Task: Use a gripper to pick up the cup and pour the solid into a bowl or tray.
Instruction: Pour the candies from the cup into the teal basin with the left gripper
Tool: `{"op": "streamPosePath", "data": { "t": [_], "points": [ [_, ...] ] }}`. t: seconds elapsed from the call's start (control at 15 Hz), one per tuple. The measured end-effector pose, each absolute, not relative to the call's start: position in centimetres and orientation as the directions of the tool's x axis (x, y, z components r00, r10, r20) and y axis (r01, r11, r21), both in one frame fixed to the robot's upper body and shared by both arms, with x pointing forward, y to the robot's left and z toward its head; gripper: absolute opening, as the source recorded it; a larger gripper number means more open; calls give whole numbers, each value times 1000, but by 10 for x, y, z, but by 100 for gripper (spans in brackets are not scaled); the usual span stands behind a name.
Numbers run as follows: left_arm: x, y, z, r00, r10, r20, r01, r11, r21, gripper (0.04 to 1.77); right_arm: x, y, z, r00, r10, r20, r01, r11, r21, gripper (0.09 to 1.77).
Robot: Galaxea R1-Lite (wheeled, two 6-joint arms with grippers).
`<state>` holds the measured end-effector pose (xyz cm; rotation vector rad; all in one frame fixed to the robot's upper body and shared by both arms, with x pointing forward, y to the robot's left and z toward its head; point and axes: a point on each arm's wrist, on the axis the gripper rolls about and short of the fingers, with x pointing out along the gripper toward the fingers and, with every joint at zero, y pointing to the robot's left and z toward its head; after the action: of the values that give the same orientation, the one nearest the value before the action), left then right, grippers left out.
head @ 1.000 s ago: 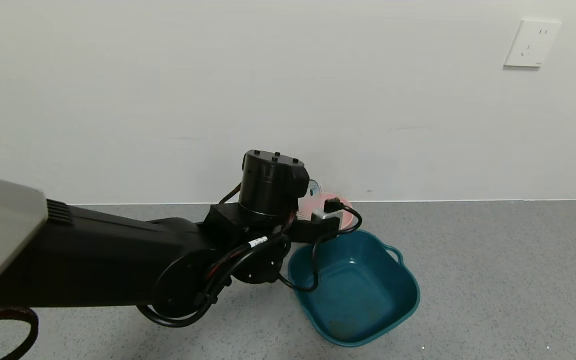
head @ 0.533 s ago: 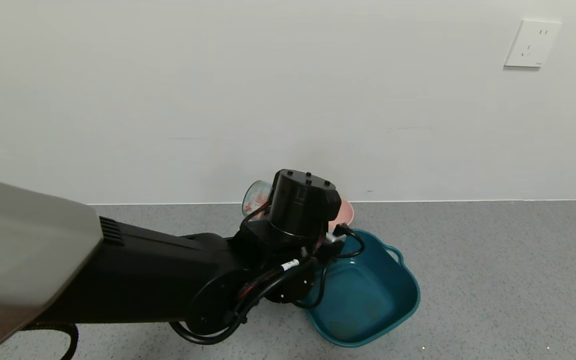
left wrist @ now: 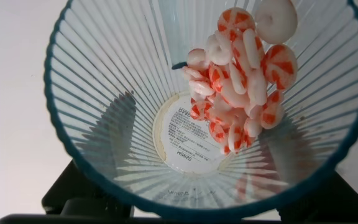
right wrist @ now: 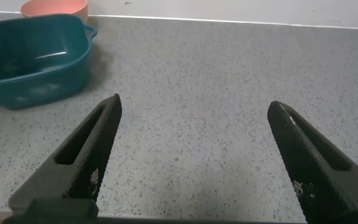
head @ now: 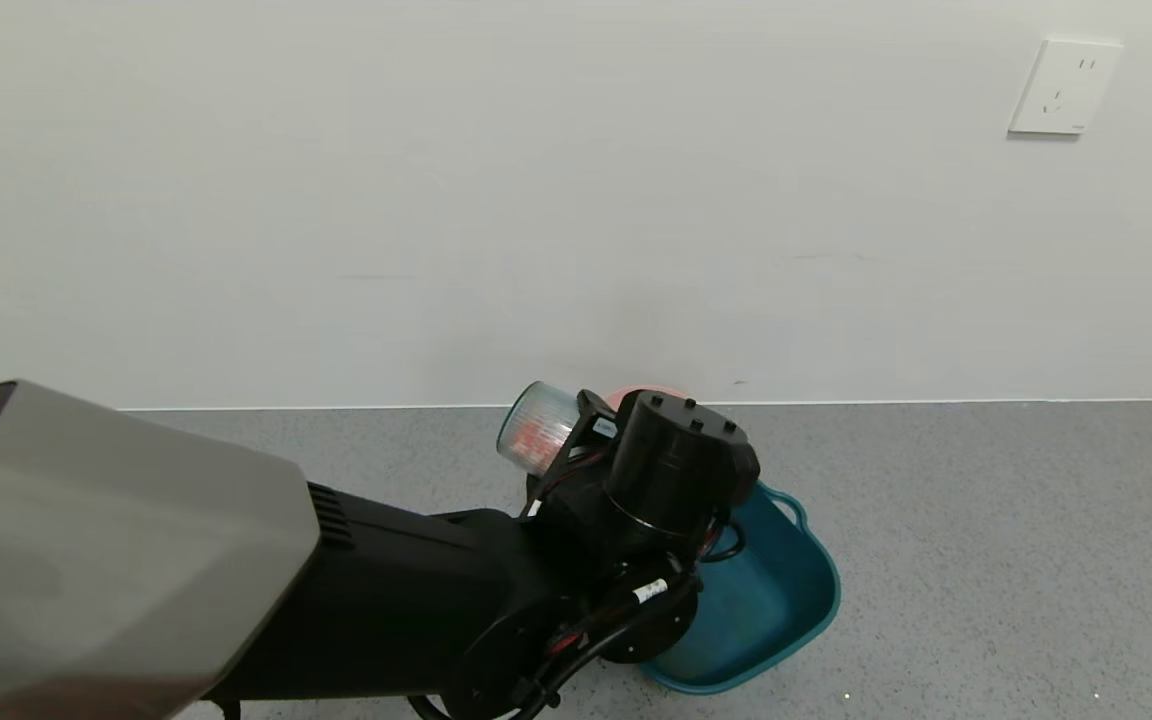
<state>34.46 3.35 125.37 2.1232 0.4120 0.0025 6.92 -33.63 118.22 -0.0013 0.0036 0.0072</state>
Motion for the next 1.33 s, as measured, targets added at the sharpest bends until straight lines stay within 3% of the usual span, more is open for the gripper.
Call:
{"op": "streamPosePath", "data": {
  "t": [0.27, 1.0, 1.33],
  "points": [
    [337, 24, 1258, 932, 343, -113, 304, -576, 759, 128, 69, -336, 1182, 1000, 7, -4, -7, 1000, -1, 171],
    [326, 6, 1284, 948, 307, -81, 282, -696, 661, 128, 69, -336, 1182, 1000, 7, -4, -7, 1000, 0, 171],
    [326, 4, 1288, 956, 288, -62, 239, -634, 736, 128, 69, -336, 1182, 1000, 7, -4, -7, 1000, 0, 171]
  ]
}}
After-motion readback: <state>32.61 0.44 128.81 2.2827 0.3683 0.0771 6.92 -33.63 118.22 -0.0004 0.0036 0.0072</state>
